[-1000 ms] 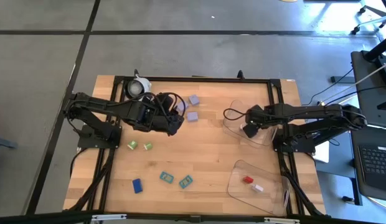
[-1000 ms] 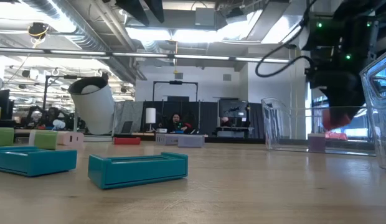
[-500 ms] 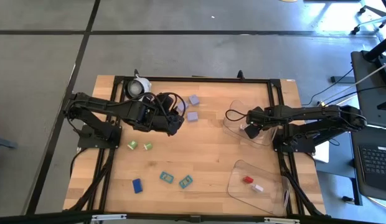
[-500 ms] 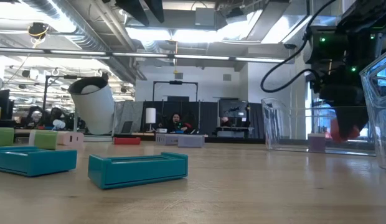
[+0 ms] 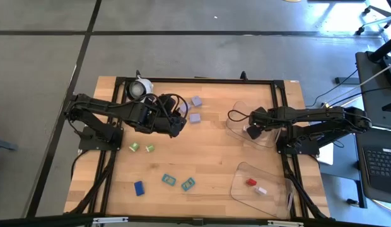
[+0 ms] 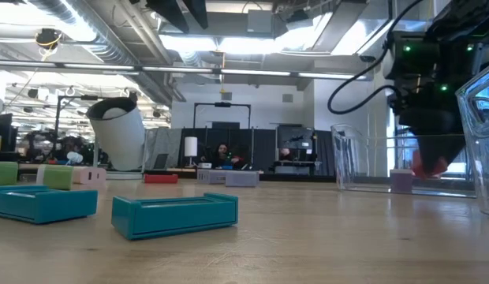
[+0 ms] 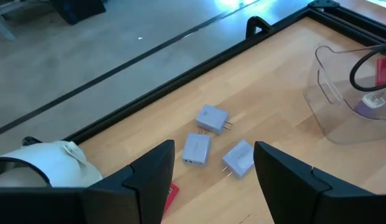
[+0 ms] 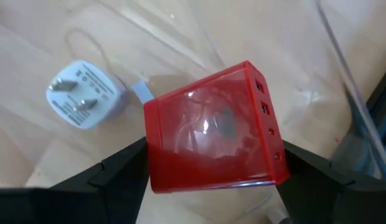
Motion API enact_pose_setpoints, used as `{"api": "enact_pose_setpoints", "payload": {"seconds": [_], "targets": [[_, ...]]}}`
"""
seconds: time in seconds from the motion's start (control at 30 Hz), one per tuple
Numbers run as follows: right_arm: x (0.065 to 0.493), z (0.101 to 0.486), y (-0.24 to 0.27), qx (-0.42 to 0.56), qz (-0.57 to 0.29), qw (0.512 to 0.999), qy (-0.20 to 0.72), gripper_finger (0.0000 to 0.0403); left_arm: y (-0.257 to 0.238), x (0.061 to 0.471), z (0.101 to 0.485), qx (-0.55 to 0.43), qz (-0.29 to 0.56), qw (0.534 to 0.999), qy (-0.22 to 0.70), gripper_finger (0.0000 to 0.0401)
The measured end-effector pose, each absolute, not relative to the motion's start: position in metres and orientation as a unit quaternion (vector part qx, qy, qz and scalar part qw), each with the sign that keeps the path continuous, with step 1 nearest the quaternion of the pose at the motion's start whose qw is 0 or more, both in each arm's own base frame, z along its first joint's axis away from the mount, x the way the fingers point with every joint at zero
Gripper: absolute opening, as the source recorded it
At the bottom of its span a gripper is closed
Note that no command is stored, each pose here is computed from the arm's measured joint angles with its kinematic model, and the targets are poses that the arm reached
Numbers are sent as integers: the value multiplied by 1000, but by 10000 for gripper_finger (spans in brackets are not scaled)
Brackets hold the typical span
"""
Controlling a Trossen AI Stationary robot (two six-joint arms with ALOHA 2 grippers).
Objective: Pick & Place Office items
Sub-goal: Put the red charger adapter into the top transparent bin, then put the right green charger adapter into the top transparent bin
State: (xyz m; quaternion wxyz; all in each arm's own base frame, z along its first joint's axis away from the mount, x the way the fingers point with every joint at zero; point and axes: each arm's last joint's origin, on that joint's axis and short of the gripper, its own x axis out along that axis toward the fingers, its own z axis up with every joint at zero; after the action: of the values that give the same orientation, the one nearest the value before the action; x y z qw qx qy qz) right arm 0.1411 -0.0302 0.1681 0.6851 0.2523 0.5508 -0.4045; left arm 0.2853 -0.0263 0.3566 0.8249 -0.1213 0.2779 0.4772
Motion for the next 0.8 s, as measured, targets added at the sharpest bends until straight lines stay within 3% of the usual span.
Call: {"api": "enact_pose_setpoints", "payload": {"seconds": [0.47, 0.8], "targets": [[148, 172, -31, 270, -390, 701, 533, 348, -27, 285, 356, -125, 472, 825, 283, 216], [162, 229, -34, 246, -380, 726, 517, 342, -33, 284, 350, -185, 387, 820, 381, 216]]}}
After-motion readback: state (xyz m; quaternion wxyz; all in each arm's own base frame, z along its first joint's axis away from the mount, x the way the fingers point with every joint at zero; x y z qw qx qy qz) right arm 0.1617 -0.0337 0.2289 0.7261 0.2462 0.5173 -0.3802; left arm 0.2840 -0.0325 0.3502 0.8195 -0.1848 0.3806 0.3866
